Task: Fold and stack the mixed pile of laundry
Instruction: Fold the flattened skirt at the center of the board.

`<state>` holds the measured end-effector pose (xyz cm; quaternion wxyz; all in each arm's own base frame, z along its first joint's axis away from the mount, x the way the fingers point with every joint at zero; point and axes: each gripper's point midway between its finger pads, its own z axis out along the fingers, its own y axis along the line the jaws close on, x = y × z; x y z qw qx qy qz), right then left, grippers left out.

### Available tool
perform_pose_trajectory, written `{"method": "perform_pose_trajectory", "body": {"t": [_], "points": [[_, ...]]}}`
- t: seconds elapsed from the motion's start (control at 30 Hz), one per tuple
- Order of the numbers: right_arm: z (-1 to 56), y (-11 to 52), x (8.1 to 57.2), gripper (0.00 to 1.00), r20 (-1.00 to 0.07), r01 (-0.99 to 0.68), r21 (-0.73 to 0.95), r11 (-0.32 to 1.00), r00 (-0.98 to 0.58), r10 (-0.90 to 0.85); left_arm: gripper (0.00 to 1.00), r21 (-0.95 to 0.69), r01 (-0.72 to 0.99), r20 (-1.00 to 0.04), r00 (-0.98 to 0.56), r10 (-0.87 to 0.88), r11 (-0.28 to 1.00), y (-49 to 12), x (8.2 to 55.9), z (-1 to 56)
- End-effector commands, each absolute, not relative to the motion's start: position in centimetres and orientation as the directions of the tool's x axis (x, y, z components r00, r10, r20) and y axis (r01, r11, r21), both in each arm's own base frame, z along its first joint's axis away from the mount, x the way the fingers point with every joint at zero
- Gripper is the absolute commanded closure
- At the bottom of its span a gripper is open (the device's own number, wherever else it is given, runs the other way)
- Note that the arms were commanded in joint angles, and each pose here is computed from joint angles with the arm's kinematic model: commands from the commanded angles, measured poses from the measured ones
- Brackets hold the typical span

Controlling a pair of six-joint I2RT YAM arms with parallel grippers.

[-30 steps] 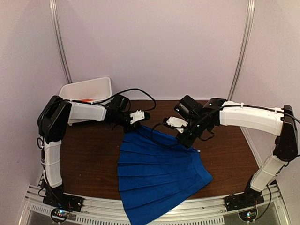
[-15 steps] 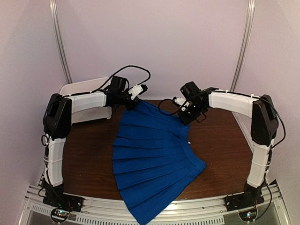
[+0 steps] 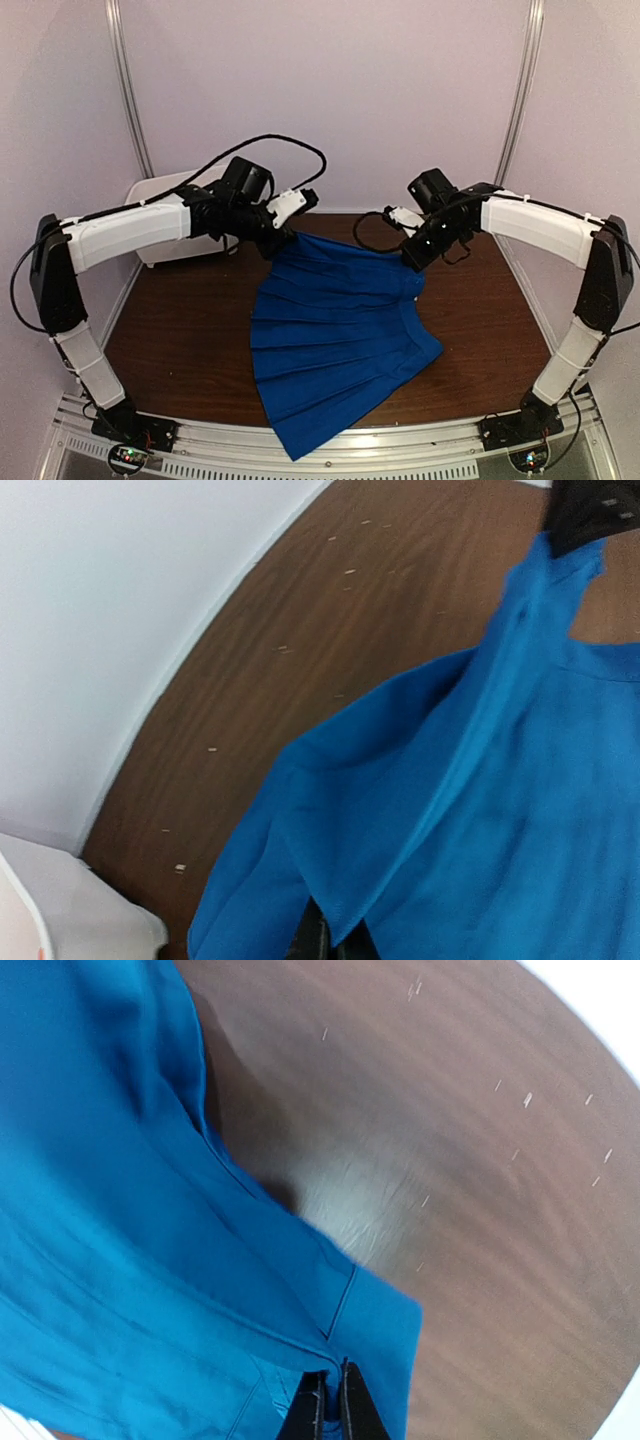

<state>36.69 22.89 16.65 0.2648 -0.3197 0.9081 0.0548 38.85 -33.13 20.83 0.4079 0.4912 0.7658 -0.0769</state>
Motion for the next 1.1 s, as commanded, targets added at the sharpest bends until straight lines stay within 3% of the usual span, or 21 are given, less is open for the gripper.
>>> {"method": "perform_pose_trajectory", "body": {"t": [0.0, 0.1, 0.27, 0.4, 0.53, 0.7, 0.8, 0.93, 1.07], "points": [[12.7, 22.2, 31.2, 1.0, -0.355, -0.612, 0.027, 0.79, -0.745, -0.565, 1.0, 0.048, 0.85, -0.639, -0.377, 0.671, 0.524, -33.1, 29.6, 16.2], [10.1, 23.4, 28.3, 1.0, -0.296, -0.62, 0.113, 0.776, -0.767, -0.569, 1.0, -0.083, 0.834, -0.548, -0.495, 0.674, 0.545, -32.6, 24.7, 11.4], [5.1, 24.4, 24.3, 1.0, -0.155, -0.608, 0.206, 0.767, -0.794, -0.588, 1.0, -0.163, 0.747, -0.391, -0.649, 0.653, 0.645, -30.6, 22.3, 4.5], [2.0, 24.6, 23.4, 1.0, -0.096, -0.581, 0.247, 0.776, -0.811, -0.577, 1.0, -0.136, 0.701, -0.323, -0.699, 0.638, 0.7, -30.5, 23.7, 1.2], [-0.2, 25.5, 24.5, 1.0, -0.069, -0.556, 0.273, 0.785, -0.825, -0.56, 1.0, -0.103, 0.628, -0.318, -0.755, 0.573, 0.771, -29.8, 28.5, -0.4], [2.0, 28.1, 29.7, 1.0, -0.156, -0.555, 0.287, 0.781, -0.831, -0.534, 1.0, -0.097, 0.554, -0.415, -0.777, 0.473, 0.827, -28.2, 37.7, 1.8], [5.1, 28.5, 33.1, 1.0, -0.241, -0.582, 0.237, 0.778, -0.811, -0.533, 1.0, -0.014, 0.609, -0.476, -0.702, 0.53, 0.793, -27.9, 41.1, 5.3], [9.7, 27.9, 36.2, 1.0, -0.354, -0.633, 0.096, 0.768, -0.743, -0.569, 1.0, 0.072, 0.668, -0.503, -0.616, 0.605, 0.74, -27.9, 42.1, 9.7], [13.8, 26.1, 36.6, 1.0, -0.436, -0.627, -0.022, 0.779, -0.695, -0.572, 1.0, 0.08, 0.677, -0.573, -0.569, 0.59, 0.731, -27.3, 40.0, 14.8]]}}
